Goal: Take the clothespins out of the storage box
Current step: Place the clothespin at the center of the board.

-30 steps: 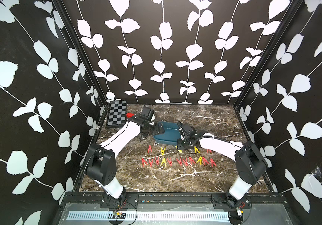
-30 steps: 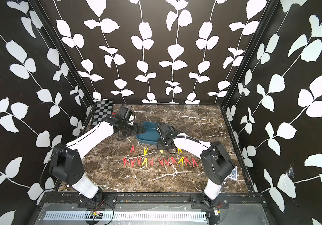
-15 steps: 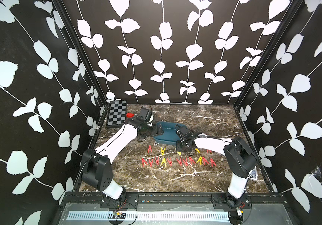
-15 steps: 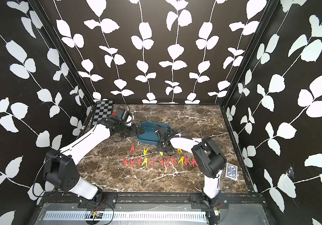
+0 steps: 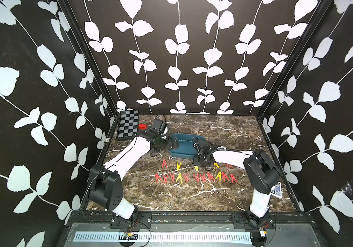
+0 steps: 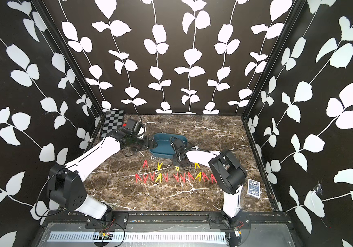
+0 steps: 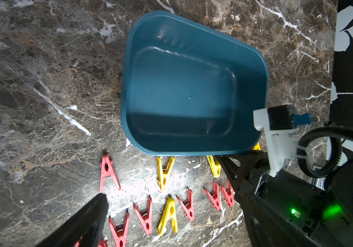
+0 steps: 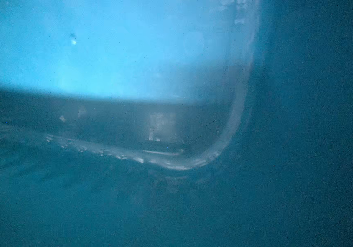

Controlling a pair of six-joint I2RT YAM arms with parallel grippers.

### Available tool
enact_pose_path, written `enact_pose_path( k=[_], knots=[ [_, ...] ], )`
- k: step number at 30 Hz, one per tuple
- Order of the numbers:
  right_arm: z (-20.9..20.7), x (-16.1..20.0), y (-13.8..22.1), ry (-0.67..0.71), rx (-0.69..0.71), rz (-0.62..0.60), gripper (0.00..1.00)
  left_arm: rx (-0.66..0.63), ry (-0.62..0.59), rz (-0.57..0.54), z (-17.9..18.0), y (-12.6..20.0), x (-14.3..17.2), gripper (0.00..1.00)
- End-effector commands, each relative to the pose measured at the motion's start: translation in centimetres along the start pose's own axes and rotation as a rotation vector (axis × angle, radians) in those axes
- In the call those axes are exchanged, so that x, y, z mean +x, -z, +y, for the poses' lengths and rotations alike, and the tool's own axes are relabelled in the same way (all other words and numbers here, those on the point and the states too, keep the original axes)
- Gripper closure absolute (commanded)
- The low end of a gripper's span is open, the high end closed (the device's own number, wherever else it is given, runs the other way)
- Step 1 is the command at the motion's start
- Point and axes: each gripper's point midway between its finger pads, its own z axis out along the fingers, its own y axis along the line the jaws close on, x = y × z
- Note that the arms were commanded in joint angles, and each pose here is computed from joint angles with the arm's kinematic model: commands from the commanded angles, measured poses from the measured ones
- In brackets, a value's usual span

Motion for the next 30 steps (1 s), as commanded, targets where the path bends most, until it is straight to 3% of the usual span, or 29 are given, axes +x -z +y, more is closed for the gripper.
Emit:
enact_pose_path(
  k=[1,6,16,23,25,30],
  knots=[
    [0.0,-0.8,0.2,-0.015,0.009,-0.027,0.82,-0.013,0.000,-0.006,0.4,0.7,0.3,0.01],
    [0.2,-1.4,1.6,-0.005,-0.005,-0.053,0.74,-0.024,-0.015,-0.007,0.4,0.4,-0.1,0.01],
    [0.3,-2.8,6.6,0.048,-0.072,-0.161,0.34,-0.069,-0.086,0.036,0.7,-2.2,-1.6,0.01],
    [-0.1,-3.7,10.2,0.058,-0.113,-0.243,0.17,-0.137,-0.133,0.064,1.7,-5.1,-2.9,0.21],
    [-0.1,-4.0,11.0,0.059,-0.128,-0.262,0.01,-0.167,-0.152,0.058,2.2,-5.5,-3.5,0.26],
    [0.1,-4.9,12.4,0.065,-0.164,-0.288,0.01,-0.249,-0.199,0.067,3.7,-6.8,-4.4,0.34]
  ],
)
